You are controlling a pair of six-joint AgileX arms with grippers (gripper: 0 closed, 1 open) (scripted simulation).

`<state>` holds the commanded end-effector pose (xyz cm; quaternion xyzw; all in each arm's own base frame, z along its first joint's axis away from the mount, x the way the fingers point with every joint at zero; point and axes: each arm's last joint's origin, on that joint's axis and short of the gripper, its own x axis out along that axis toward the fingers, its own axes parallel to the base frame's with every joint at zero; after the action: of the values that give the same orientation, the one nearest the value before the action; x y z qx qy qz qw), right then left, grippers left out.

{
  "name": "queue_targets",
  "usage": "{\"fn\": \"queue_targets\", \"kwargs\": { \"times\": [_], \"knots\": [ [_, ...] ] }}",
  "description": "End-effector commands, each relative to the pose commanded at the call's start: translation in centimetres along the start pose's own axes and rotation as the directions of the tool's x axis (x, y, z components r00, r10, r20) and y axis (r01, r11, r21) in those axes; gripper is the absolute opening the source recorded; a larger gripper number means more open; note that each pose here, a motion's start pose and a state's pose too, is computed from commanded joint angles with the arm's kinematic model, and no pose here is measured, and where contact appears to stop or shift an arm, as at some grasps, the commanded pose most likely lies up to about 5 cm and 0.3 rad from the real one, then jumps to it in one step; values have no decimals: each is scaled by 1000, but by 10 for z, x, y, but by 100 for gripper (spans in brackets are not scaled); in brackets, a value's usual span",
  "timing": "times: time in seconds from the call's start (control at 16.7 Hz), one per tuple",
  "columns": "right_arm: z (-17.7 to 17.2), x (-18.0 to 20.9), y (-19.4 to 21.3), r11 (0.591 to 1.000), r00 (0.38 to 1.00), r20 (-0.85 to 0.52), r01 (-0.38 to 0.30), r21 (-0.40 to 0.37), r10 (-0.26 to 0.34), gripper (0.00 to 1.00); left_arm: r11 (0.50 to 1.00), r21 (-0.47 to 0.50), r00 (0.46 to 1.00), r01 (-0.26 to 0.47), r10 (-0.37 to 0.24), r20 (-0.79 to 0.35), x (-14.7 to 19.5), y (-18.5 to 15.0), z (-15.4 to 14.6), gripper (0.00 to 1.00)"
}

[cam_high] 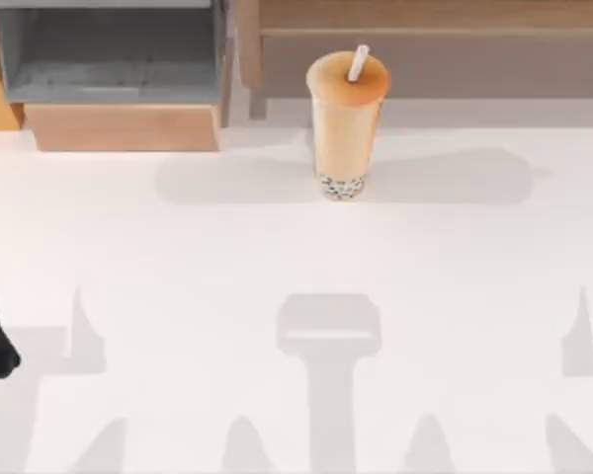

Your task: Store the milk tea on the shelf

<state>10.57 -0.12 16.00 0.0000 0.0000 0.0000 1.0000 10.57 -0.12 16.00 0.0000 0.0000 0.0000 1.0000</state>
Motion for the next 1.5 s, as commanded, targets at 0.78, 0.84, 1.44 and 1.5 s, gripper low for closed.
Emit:
{"fn": "queue_targets", "kwargs": {
  "times": [0.78,0.84,1.44,1.5],
  "knots": [
    [58,39,37,997,999,33,-24,72,22,100,1000,0,1000,0,0,0,0,0,0,100],
    [63,49,46,997,1000,24,-22,76,20,100,1000,0,1000,0,0,0,0,0,0,100],
    [21,163,195,999,1000,-17,1,39,0,100,1000,0,1000,0,0,0,0,0,0,100],
    [8,169,211,1000,1000,-18,3,31,-2,100,1000,0,1000,0,0,0,0,0,0,100]
  ]
}}
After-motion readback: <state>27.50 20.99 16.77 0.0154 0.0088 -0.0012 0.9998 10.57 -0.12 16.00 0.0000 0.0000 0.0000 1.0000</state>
